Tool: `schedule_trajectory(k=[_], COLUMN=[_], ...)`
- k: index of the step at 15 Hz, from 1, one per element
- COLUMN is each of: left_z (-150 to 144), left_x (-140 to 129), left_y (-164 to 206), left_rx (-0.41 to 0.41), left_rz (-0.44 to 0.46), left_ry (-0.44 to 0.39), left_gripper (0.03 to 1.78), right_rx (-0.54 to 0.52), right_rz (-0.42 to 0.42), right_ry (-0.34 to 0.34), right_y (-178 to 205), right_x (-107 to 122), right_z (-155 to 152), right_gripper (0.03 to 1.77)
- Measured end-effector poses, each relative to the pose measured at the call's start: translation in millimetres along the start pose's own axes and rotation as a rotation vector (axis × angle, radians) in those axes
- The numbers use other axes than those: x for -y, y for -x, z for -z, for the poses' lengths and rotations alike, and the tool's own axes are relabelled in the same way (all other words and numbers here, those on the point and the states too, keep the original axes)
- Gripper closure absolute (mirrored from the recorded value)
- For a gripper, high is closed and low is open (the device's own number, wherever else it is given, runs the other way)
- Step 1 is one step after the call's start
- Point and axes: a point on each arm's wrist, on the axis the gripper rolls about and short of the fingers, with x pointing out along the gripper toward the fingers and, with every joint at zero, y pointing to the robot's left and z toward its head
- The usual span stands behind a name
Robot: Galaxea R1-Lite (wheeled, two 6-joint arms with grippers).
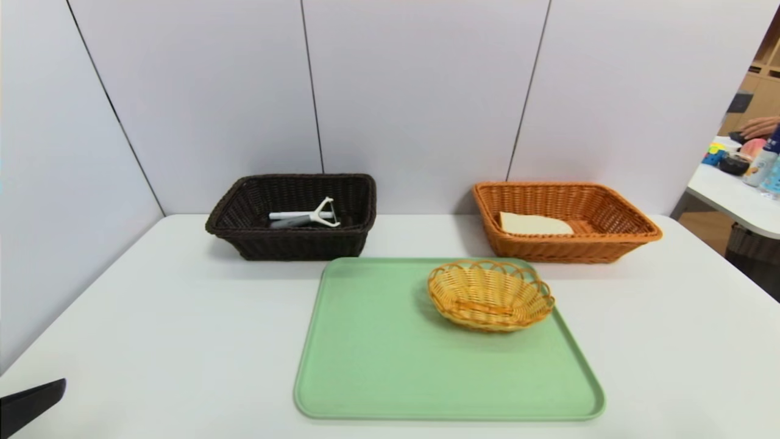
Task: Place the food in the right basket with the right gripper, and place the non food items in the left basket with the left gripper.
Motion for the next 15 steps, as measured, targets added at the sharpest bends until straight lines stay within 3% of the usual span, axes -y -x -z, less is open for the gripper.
schedule_trajectory(k=[9, 15], left_z=[70.1, 92.0], left_x=[-8.2, -5.9], left_y=[39.2, 45.4], left_rx=[0.019, 0.06], left_rz=[-0.186, -0.215], left_ry=[0.096, 0.117], left_gripper=[0.12, 0.12], right_rx=[-0.018, -0.006], right_rz=[0.032, 0.121], right_ry=[-0.007, -0.018], right_y=[57.8, 83.6], right_x=[5.3, -0.9], right_z=[3.9, 9.2], right_gripper=[0.11, 0.11])
